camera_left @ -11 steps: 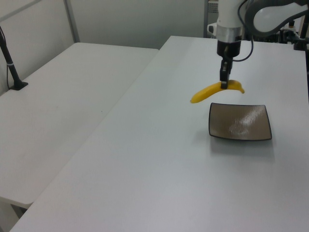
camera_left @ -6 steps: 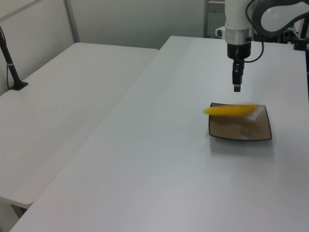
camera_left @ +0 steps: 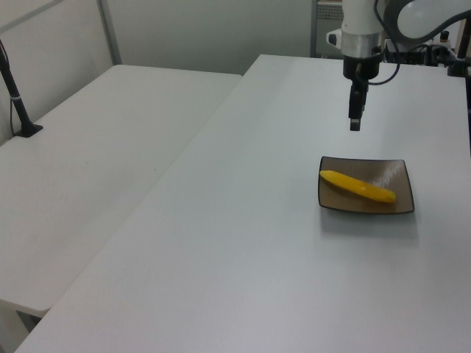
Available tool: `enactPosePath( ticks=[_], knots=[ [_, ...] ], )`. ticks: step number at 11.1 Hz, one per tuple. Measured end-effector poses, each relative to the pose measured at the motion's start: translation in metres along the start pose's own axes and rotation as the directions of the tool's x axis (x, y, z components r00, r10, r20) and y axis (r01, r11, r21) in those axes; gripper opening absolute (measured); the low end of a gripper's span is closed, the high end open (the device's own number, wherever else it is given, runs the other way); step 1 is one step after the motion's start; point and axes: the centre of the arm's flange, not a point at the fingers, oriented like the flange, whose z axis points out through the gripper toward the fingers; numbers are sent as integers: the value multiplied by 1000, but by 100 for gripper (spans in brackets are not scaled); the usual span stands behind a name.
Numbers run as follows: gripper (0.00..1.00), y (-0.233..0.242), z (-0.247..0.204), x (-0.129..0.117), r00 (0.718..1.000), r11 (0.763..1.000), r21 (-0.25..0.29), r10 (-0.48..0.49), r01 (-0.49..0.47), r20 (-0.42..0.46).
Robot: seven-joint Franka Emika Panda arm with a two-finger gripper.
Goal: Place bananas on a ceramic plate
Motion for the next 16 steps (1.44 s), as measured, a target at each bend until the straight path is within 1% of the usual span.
enactPosePath(
  ticks=[1,4,6,8,12,16],
  knots=[
    [100,3,-10,4,1000,1000,2,8,-8,-21],
    [100,17,-35,22,990,993,15,115,-115,-77],
    [100,27,-44,44,980,985,28,171,-169,-102],
    [100,36,-45,56,976,982,32,187,-184,-110],
    [100,38,-46,57,978,983,26,183,-181,-102],
    [100,38,-49,49,985,987,14,160,-159,-66]
  ],
)
